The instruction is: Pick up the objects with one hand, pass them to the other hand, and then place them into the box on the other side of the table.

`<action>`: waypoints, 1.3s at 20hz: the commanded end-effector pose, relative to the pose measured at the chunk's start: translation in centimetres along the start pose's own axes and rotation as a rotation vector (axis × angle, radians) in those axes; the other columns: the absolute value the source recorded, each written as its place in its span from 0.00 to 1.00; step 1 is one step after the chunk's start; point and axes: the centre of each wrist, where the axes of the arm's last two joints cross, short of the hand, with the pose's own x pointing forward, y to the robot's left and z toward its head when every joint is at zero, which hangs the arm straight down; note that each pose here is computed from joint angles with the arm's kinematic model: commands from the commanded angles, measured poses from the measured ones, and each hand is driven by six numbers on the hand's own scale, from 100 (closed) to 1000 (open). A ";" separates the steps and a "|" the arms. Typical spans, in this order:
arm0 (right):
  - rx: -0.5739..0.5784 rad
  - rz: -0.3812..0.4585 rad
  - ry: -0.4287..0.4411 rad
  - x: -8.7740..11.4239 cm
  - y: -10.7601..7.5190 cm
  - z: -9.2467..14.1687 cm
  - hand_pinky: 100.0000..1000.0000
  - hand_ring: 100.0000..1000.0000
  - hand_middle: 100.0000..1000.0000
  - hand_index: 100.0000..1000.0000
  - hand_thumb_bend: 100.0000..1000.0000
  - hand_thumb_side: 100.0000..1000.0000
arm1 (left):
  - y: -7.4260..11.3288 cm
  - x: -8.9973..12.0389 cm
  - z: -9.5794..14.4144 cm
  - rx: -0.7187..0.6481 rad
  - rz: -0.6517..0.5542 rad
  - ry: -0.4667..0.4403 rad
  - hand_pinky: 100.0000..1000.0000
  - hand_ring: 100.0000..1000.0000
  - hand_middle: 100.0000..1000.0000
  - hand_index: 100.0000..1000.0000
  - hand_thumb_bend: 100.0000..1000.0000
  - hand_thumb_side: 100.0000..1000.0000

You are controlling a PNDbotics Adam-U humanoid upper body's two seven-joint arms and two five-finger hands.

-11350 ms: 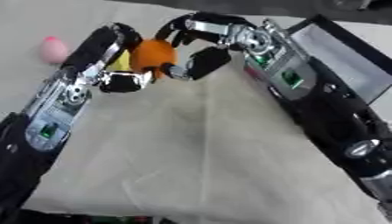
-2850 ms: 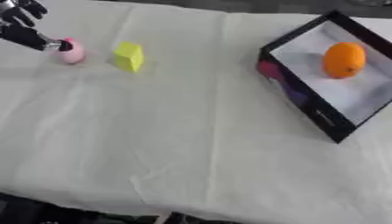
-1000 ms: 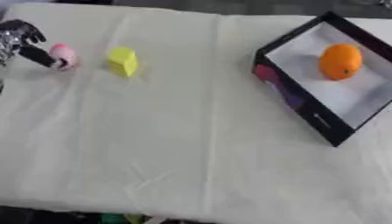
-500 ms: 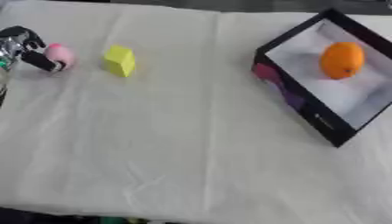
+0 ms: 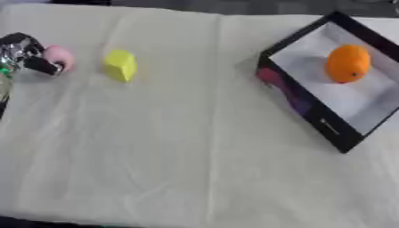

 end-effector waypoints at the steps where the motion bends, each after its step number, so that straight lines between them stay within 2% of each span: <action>1: -0.024 0.017 -0.031 1.0 -1.2 -0.2 0.84 0.73 0.76 0.79 0.00 0.36 | 1.5 -0.2 0.1 0.035 0.019 0.000 0.82 0.78 0.74 0.72 0.14 0.22; 4: -0.024 0.016 -0.029 0.8 -1.2 -0.2 0.84 0.74 0.76 0.79 0.00 0.36 | 1.6 -0.2 0.2 0.041 0.026 -0.006 0.80 0.76 0.71 0.67 0.08 0.21; 12: -0.025 0.013 -0.027 0.7 -1.2 -0.1 0.85 0.74 0.76 0.79 0.00 0.36 | 2.3 0.3 0.7 0.120 0.030 -0.032 0.76 0.69 0.63 0.58 0.07 0.15; 22: -0.023 0.010 -0.030 0.8 -1.2 -0.2 0.85 0.74 0.76 0.79 0.00 0.36 | 3.7 1.6 2.9 0.155 0.033 -0.160 0.74 0.64 0.61 0.57 0.08 0.13; 26: -0.016 0.007 -0.040 1.1 -1.1 -0.3 0.85 0.74 0.77 0.79 0.00 0.35 | 3.7 2.3 4.2 0.174 0.040 -0.240 0.73 0.62 0.61 0.58 0.10 0.11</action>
